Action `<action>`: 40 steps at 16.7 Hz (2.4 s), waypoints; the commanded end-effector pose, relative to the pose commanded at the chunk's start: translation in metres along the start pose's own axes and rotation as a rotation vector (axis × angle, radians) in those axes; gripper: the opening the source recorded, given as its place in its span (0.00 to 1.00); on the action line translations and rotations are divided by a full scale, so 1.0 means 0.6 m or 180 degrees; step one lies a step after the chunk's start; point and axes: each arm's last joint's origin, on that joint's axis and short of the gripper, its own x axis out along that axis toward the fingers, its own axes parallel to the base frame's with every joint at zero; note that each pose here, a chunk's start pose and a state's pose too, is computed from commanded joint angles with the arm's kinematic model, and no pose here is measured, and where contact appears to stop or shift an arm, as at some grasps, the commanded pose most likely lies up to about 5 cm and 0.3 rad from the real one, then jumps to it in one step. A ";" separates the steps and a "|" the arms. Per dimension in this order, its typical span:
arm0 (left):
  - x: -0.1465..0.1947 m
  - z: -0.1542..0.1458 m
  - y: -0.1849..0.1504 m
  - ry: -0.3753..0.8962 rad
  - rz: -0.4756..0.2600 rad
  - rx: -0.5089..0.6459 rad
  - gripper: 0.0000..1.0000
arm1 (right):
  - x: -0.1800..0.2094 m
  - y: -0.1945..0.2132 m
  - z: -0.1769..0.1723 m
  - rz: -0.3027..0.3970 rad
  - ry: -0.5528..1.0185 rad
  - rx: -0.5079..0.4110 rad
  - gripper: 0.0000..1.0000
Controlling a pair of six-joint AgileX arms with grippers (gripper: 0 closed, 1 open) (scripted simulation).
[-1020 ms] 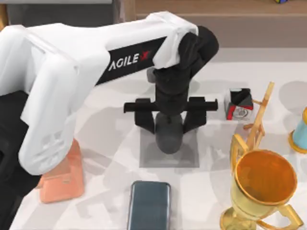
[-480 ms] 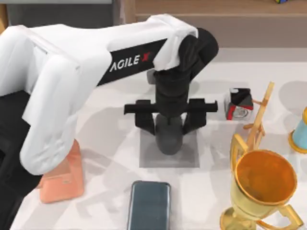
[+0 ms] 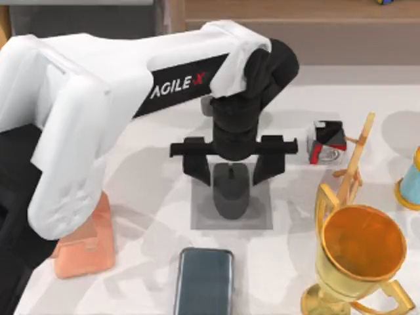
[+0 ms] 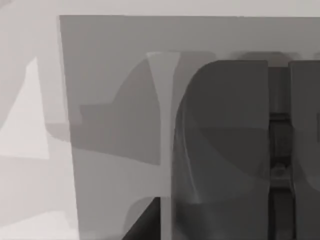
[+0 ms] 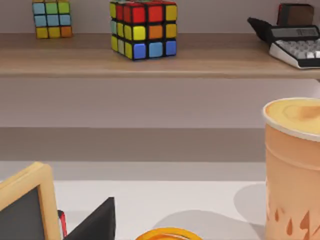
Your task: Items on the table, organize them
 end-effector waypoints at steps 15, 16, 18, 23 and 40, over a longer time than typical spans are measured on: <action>-0.034 -0.010 0.016 -0.0179 -0.0136 -0.0088 1.00 | 0.000 0.000 0.000 0.0000 0.0000 0.0000 1.00; -0.042 -0.018 0.021 -0.0222 -0.0158 -0.0114 1.00 | 0.000 0.000 0.000 0.0000 0.0000 0.0000 1.00; -0.051 -0.047 0.028 -0.0263 -0.0161 -0.0133 1.00 | 0.000 0.000 0.000 0.0000 0.0000 0.0000 1.00; -0.055 -0.170 0.042 -0.0142 -0.0016 0.0025 1.00 | 0.000 0.000 0.000 0.0000 0.0000 0.0000 1.00; -0.012 -0.291 0.065 -0.0014 0.0014 0.0231 1.00 | 0.000 0.000 0.000 0.0000 0.0000 0.0000 1.00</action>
